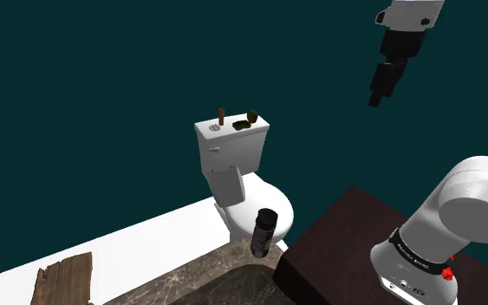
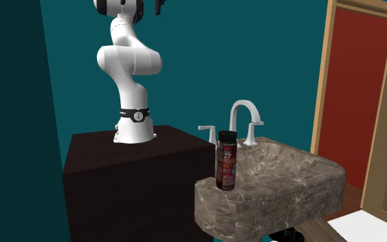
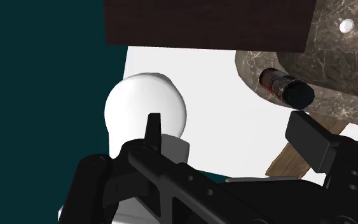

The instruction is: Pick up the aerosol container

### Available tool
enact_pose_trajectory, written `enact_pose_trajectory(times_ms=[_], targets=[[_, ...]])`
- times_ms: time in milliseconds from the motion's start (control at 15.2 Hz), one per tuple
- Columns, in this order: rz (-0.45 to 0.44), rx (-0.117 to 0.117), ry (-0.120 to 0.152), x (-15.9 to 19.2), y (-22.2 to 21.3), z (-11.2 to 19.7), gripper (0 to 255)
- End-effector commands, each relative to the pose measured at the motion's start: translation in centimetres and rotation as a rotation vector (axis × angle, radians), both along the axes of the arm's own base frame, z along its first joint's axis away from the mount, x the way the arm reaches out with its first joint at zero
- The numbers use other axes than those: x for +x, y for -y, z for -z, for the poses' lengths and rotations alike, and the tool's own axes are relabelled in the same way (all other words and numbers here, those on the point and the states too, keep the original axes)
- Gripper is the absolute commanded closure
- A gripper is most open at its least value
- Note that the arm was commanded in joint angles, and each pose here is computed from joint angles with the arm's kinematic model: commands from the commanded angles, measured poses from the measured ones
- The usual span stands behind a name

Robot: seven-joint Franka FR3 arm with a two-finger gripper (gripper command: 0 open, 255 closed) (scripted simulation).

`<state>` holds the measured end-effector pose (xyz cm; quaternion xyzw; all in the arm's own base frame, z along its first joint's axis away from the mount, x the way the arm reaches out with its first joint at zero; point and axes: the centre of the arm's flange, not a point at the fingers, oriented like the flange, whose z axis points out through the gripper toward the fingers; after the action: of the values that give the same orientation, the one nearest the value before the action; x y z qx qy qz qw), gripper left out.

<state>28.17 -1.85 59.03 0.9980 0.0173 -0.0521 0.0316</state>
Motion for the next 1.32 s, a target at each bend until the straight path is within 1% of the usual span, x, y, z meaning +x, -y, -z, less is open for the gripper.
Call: enact_pose_trajectory(times_ms=[0, 1254], targets=[[0.0, 0.0, 0.0, 0.0, 0.0, 0.0, 0], [-0.158, -0.001, 0.043, 2.7, -14.9, 20.0, 0]])
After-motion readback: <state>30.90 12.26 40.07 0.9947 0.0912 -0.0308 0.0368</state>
